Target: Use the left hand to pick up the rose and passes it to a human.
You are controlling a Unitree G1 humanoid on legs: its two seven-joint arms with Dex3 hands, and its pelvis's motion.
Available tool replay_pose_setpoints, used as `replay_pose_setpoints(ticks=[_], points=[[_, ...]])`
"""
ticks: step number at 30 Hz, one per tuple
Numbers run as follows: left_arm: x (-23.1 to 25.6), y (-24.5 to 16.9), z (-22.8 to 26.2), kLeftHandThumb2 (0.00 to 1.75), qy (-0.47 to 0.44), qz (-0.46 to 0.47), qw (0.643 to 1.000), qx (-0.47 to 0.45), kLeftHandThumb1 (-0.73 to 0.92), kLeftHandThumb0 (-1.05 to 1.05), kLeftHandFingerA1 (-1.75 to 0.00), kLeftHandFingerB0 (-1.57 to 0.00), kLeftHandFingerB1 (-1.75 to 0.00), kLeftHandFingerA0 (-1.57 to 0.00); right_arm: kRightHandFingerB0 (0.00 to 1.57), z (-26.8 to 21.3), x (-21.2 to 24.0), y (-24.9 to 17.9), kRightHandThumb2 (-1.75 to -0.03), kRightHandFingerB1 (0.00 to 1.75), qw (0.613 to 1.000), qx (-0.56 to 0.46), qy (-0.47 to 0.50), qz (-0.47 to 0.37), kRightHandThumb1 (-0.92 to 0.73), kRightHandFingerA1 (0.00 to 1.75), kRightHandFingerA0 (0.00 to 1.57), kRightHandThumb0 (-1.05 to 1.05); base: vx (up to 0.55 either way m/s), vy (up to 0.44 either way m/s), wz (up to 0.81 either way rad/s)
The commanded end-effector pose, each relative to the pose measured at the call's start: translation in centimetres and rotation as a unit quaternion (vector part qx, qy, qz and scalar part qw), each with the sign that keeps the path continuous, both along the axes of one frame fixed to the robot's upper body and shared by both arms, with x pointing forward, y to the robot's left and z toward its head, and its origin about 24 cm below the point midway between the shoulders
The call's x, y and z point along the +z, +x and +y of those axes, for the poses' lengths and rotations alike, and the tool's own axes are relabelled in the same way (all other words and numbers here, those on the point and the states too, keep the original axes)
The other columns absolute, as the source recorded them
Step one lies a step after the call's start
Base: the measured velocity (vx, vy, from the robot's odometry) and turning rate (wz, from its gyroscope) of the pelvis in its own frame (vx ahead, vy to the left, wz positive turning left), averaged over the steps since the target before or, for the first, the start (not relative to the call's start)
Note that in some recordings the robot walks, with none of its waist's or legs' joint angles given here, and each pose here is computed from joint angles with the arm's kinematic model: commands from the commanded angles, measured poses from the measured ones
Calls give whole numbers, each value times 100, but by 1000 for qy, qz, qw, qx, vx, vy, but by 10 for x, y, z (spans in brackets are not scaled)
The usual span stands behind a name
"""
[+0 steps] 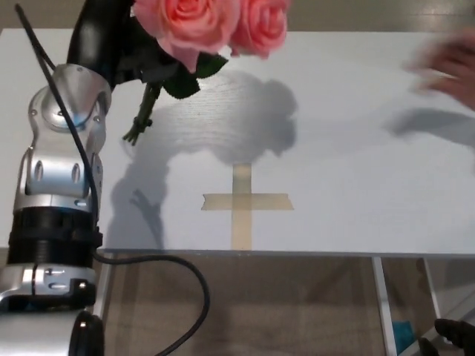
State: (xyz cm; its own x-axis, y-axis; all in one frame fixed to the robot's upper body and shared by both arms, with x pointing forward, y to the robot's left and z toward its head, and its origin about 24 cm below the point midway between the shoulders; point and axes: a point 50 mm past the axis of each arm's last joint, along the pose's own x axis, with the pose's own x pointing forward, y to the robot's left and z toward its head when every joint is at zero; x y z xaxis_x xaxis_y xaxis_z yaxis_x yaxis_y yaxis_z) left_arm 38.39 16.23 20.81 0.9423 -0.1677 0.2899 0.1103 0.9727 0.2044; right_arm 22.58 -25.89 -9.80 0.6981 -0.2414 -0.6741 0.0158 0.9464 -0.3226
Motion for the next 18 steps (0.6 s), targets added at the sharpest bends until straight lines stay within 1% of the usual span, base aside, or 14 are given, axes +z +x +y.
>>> replay_pose_setpoints(ticks=[1, 2, 6, 7, 9, 18], points=[[9, 0, -6, 69, -97, 33, 993, -51, 85, -21, -145, -77, -98, -93, 47, -4, -3, -6, -64, 34, 1000, -8, 2, 10, -78, 45, 60, -52, 0, 0, 0], [9, -1, -6, 68, -102, 34, 993, -53, 84, -21, -147, -77, -101, -91, 47, -3, -3, -5, -64, 34, 1000, -8, 1, 11, -78, 45, 60, -53, 0, 0, 0], [6, -2, -6, 68, -106, 43, 992, -54, 84, -20, -148, -76, -102, -89, 47, -3, -2, -5, -64, 34, 1000, -8, 1, 10, -78, 45, 60, -53, 0, 0, 0], [5, -2, -6, 65, -106, 44, 992, -54, 86, -20, -145, -76, -102, -91, 47, -3, -2, -4, -64, 34, 1000, -8, 1, 10, -78, 45, 60, -53, 0, 0, 0], [3, -1, -5, 68, -105, 47, 992, -54, 84, -20, -148, -76, -102, -89, 47, -3, -2, -4, -64, 34, 1000, -6, 1, 10, -78, 45, 60, -53, 0, 0, 0], [-1, -1, -5, 68, -103, 52, 992, -52, 84, -20, -145, -78, -96, -92, 46, -3, -1, -2, -65, 34, 1000, -5, -2, 7, -78, 46, 60, -53, 0, 0, 0]])
